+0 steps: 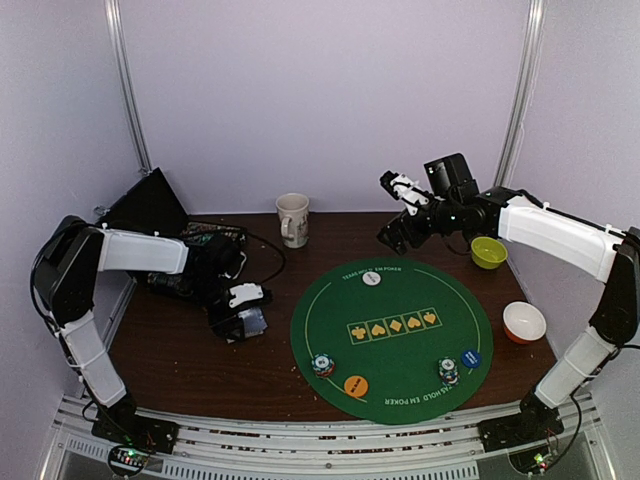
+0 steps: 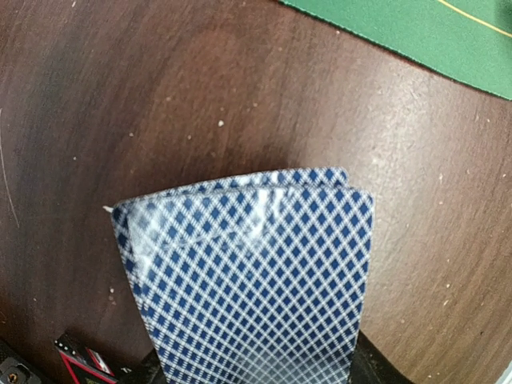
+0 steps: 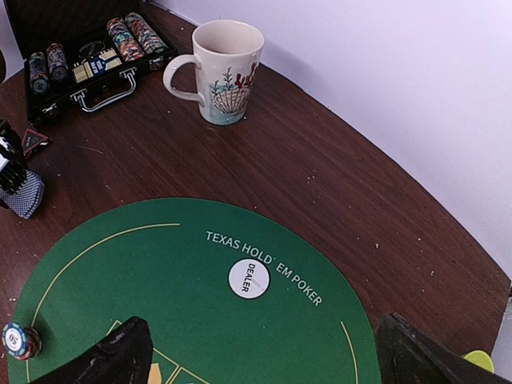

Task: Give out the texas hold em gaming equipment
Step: Pick up the poker card from the center of the board.

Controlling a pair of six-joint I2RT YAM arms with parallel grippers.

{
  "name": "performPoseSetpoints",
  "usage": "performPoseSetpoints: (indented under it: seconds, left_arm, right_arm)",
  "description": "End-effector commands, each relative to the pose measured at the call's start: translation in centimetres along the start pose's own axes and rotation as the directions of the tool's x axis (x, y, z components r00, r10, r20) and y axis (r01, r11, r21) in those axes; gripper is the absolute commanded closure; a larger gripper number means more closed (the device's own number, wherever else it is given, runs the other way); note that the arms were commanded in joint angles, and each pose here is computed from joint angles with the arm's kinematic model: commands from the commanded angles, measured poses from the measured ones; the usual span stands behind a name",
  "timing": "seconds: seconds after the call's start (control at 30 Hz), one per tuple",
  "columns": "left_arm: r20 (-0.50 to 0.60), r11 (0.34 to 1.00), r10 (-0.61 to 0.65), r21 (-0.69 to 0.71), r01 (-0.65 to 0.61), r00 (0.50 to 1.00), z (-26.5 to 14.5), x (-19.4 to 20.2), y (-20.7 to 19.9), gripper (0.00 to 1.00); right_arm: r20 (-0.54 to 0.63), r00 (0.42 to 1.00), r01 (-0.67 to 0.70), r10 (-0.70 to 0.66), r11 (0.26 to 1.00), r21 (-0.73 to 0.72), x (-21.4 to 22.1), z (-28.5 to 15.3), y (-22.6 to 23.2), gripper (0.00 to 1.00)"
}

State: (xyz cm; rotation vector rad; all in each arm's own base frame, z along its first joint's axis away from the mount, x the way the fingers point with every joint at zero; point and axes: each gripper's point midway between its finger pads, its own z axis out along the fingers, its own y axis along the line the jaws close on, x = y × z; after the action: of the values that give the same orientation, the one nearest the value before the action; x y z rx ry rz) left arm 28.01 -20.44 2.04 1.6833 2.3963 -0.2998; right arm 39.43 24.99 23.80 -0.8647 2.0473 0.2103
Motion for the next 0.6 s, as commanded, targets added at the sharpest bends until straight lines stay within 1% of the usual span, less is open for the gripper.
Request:
performPoseSetpoints:
  seconds: [0.0,0.17,0.3,0.37,0.43,0.57]
  left_arm:
    - [-0.013,0.999,0.009,0.045,-0.008,1.000,0.1,0.8,-1.2,0.43]
    - [0.017,1.000,0.026,-0.005,-0.026,1.000,-1.1,-0.1,-0.5,0.47]
    - [0.052,0.999,0.022,-0.046,-0.020,0.998,-3.2,-1.9,0.5,0.50]
    - [0.086,0.998,0.031,-0.059,-0.026,0.996,-4.7,-3.3,0.9,0.51]
    - [0.098,0.996,0.052,-0.083,-0.044,0.994,-6.0,-4.4,1.0,0.51]
    - [0.113,0.988,0.099,-0.130,-0.084,0.989,-8.8,-6.3,0.9,0.50]
  right_arm:
    - [0.042,0.997,-0.061,0.061,0.998,-0.013,-1.1,-0.9,0.0,0.00]
    - [0.089,0.981,-0.164,0.174,0.980,-0.113,-2.6,-0.2,1.4,0.00]
    - [0.105,0.947,-0.274,0.303,0.934,-0.230,-3.7,0.9,2.9,0.00]
    - [0.087,0.920,-0.341,0.383,0.889,-0.307,-4.1,1.9,3.9,0.00]
    - [0.054,0.894,-0.395,0.445,0.839,-0.375,-4.2,3.2,5.0,0.00]
    - [-0.001,0.844,-0.457,0.536,0.719,-0.525,-5.5,4.8,8.0,0.00]
